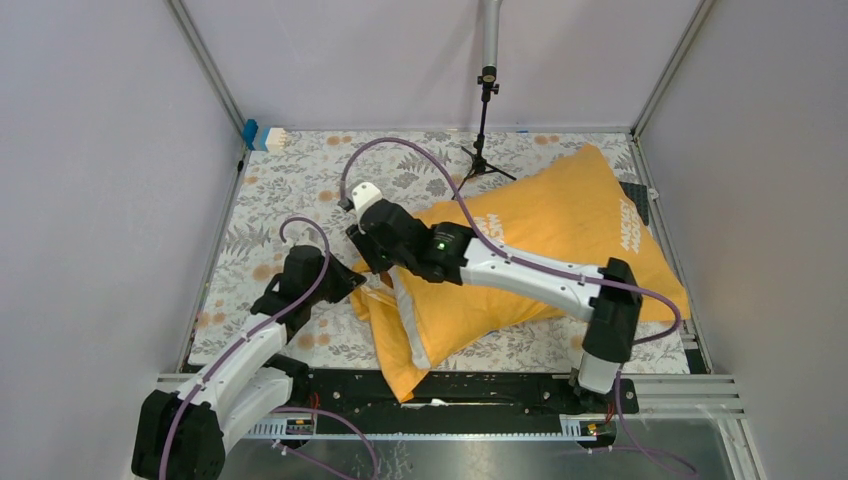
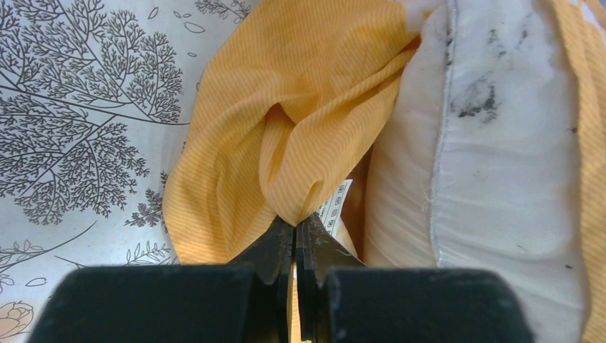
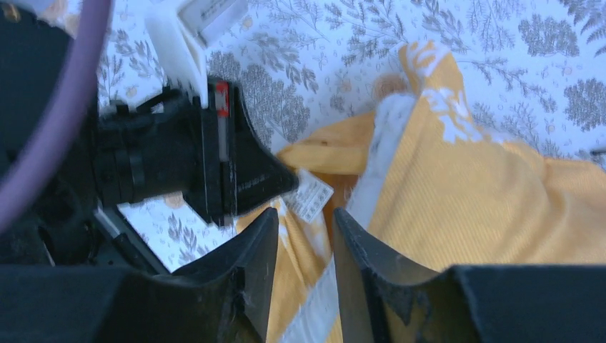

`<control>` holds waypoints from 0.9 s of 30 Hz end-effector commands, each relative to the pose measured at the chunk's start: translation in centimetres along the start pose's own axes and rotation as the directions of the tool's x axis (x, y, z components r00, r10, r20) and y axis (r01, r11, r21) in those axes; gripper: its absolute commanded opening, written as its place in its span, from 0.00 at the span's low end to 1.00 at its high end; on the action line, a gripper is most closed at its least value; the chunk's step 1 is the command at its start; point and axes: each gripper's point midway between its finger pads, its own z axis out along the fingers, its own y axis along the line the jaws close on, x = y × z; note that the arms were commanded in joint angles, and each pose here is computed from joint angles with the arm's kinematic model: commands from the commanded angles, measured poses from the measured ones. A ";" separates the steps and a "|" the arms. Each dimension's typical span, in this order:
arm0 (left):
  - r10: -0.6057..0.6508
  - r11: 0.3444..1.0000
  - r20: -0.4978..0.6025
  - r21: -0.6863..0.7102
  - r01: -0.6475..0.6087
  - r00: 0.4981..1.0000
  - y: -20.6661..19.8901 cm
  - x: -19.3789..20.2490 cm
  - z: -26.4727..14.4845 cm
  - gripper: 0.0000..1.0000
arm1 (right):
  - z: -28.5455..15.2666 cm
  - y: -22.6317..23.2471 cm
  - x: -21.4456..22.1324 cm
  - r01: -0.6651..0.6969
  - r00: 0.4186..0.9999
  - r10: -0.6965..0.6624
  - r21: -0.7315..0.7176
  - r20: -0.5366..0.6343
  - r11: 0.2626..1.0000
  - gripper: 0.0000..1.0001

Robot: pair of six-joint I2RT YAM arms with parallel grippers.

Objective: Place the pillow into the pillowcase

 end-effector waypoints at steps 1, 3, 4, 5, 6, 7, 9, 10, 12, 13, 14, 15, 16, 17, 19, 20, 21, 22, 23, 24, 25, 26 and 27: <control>0.003 0.999 0.065 0.038 -0.005 0.998 -0.6 -1.3 0.1 0.00 | 1.8 -0.6 -1.0 0.062 0.997 -0.058 0.080 -0.049 0.995 0.42; 0.001 0.999 0.067 0.036 -0.003 0.998 -0.5 -1.3 0.1 0.00 | 3.0 -1.5 -0.6 0.097 0.993 -0.085 0.146 -0.083 0.985 0.50; -0.001 0.999 0.070 0.035 -0.001 0.998 -0.5 -1.4 0.0 0.00 | 3.5 -2.2 -0.3 0.116 0.990 -0.098 0.187 -0.100 0.976 0.54; -0.003 0.999 0.071 0.033 0.000 0.997 -0.5 -1.4 0.0 0.00 | 3.9 -2.7 -0.1 0.135 0.987 -0.112 0.217 -0.114 0.967 0.59; -0.004 0.999 0.073 0.034 0.001 0.997 -0.6 -1.5 -0.1 0.00 | 4.2 -3.2 0.3 0.153 0.984 -0.125 0.238 -0.128 0.959 0.60; -0.005 0.999 0.077 0.035 0.002 0.997 -0.7 -1.6 -0.2 0.00 | 4.4 -3.3 0.6 0.160 0.982 -0.129 0.242 -0.137 0.957 0.61; -0.006 0.999 0.083 0.036 0.003 0.997 -0.8 -1.7 -0.3 0.00 | 4.7 -2.3 1.0 0.149 0.983 -0.125 0.188 -0.131 0.971 0.57; -0.005 0.999 0.084 0.037 0.002 0.996 -0.8 -1.7 -0.3 0.00 | 4.7 -1.8 0.9 0.134 0.986 -0.116 0.159 -0.118 0.978 0.55; -0.006 0.999 0.082 0.037 0.003 0.997 -0.8 -1.7 -0.3 0.00 | 4.7 -1.1 1.1 0.112 0.989 -0.098 0.126 -0.114 0.986 0.52; -0.007 0.999 0.082 0.036 0.004 0.997 -0.8 -1.7 -0.3 0.00 | 4.9 -1.0 1.4 0.109 0.988 -0.093 0.123 -0.124 0.986 0.50; -0.008 0.999 0.081 0.036 0.005 0.997 -0.7 -1.7 -0.3 0.00 | 5.0 -1.0 1.6 0.104 0.988 -0.088 0.122 -0.131 0.987 0.49; -0.008 0.999 0.082 0.036 0.005 0.997 -0.7 -1.7 -0.3 0.00 | 5.1 -1.0 1.9 0.097 0.987 -0.080 0.126 -0.136 0.987 0.49; -0.007 0.999 0.080 0.036 0.004 0.997 -0.7 -1.6 -0.3 0.00 | 5.2 -1.1 2.2 0.095 0.987 -0.076 0.133 -0.145 0.986 0.49; -0.006 0.999 0.081 0.035 0.003 0.997 -0.7 -1.6 -0.3 0.00 | 5.3 -1.1 2.5 0.092 0.985 -0.071 0.134 -0.154 0.987 0.49; -0.006 0.999 0.081 0.033 0.004 0.997 -0.6 -1.6 -0.3 0.00 | 5.4 -0.7 2.9 0.078 0.985 -0.058 0.115 -0.165 0.990 0.50; -0.008 0.999 0.080 0.032 0.005 0.997 -0.6 -1.6 -0.2 0.00 | 5.4 -0.4 2.9 0.065 0.985 -0.048 0.101 -0.167 0.993 0.51; -0.008 0.999 0.080 0.031 0.005 0.997 -0.6 -1.6 -0.2 0.00 | 5.3 -0.1 2.9 0.055 0.985 -0.038 0.092 -0.169 0.994 0.51; -0.009 1.000 0.079 0.031 0.006 0.997 -0.6 -1.6 -0.2 0.00 | 5.2 0.0 2.8 0.046 0.985 -0.030 0.091 -0.169 0.995 0.52; -0.009 0.999 0.079 0.034 0.007 0.997 -0.7 -1.6 -0.2 0.00 | 5.1 -0.3 2.9 0.050 0.984 -0.030 0.110 -0.175 0.993 0.53; -0.010 0.999 0.080 0.035 0.007 0.997 -0.7 -1.6 -0.3 0.00 | 5.1 -0.9 3.1 0.062 0.982 -0.035 0.140 -0.184 0.988 0.55; -0.011 0.999 0.080 0.034 0.008 0.997 -0.7 -1.6 -0.3 0.00 | 5.1 -1.5 3.2 0.078 0.980 -0.044 0.173 -0.192 0.982 0.56; -0.011 0.999 0.081 0.035 0.008 0.997 -0.7 -1.6 -0.3 0.00 | 5.0 -2.2 3.4 0.095 0.977 -0.052 0.205 -0.206 0.974 0.57; -0.010 0.999 0.080 0.034 0.007 0.997 -0.7 -1.6 -0.3 0.00 | 4.9 -2.8 3.5 0.111 0.974 -0.058 0.240 -0.218 0.965 0.59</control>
